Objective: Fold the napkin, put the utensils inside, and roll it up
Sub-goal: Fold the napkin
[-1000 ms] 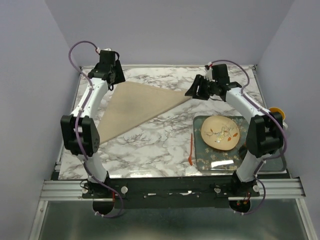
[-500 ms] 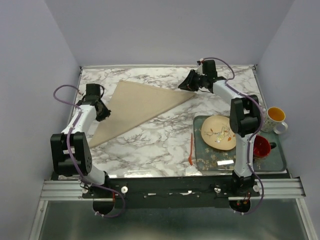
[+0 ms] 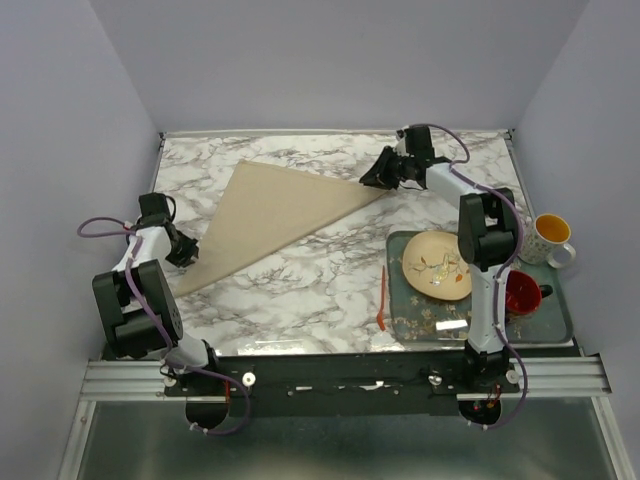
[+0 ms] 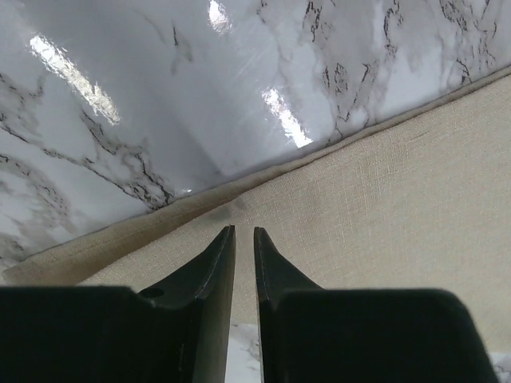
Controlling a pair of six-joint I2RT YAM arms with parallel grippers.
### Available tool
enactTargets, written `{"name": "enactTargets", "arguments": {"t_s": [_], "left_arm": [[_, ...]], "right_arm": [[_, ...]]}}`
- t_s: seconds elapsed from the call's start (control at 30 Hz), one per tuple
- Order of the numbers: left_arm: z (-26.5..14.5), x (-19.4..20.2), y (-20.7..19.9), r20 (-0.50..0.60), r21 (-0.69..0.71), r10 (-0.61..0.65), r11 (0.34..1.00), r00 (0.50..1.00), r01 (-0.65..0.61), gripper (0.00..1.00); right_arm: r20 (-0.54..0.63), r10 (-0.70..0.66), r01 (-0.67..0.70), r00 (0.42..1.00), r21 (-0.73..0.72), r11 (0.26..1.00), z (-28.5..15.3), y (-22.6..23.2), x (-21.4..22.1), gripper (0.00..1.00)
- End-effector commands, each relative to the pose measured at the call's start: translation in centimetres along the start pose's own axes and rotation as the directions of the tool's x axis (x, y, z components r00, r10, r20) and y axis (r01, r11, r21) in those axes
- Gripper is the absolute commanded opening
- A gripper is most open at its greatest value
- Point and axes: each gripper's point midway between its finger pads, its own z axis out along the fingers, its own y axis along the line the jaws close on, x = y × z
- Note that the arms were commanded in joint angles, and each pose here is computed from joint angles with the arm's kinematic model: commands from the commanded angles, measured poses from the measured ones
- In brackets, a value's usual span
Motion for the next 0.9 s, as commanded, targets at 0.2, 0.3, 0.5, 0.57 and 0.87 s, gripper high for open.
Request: {"name": "enactTargets", "arguments": {"t_s": [0.2,0.3,0.5,0.57,0.87], "left_arm": [[-2.1,-0.8,-0.6,0.081,0.074,-0.011,0.997,0.997,0.005,0.29],[-2.8,-0.8,-1.4,0.079,0.120,0.020,0.992,0.997,-0.030,0.38],[-3.6,-0.5,-1.9,0.075,0.156,0.032,0.987,0.997,-0.044,0.51],[-3.6,-0.4,-1.9,0.070,0.159,0.030,0.986,0.997,-0.041,0.51],[-1.2,1.1,-0.1,0.010,0.079,-0.002,0.997,1.000,0.002,0.47]], "right_arm": [[-0.032,0.218,-0.210,0.975,0.167,0.963,0.6,-7.8,2.1,0.30],[-0.005,0.217,-0.211,0.976,0.214,0.954,-0.2,-8.7,2.3,0.30],[0.042,0.104,-0.111,0.994,0.290,0.951,-2.1,-9.5,0.0,0.30],[0.046,0.030,-0.040,0.999,0.247,0.968,-2.2,-7.4,-0.7,0.30],[0.039,-0.052,0.049,0.998,0.091,0.995,-1.2,-0.8,-0.4,0.34]]}}
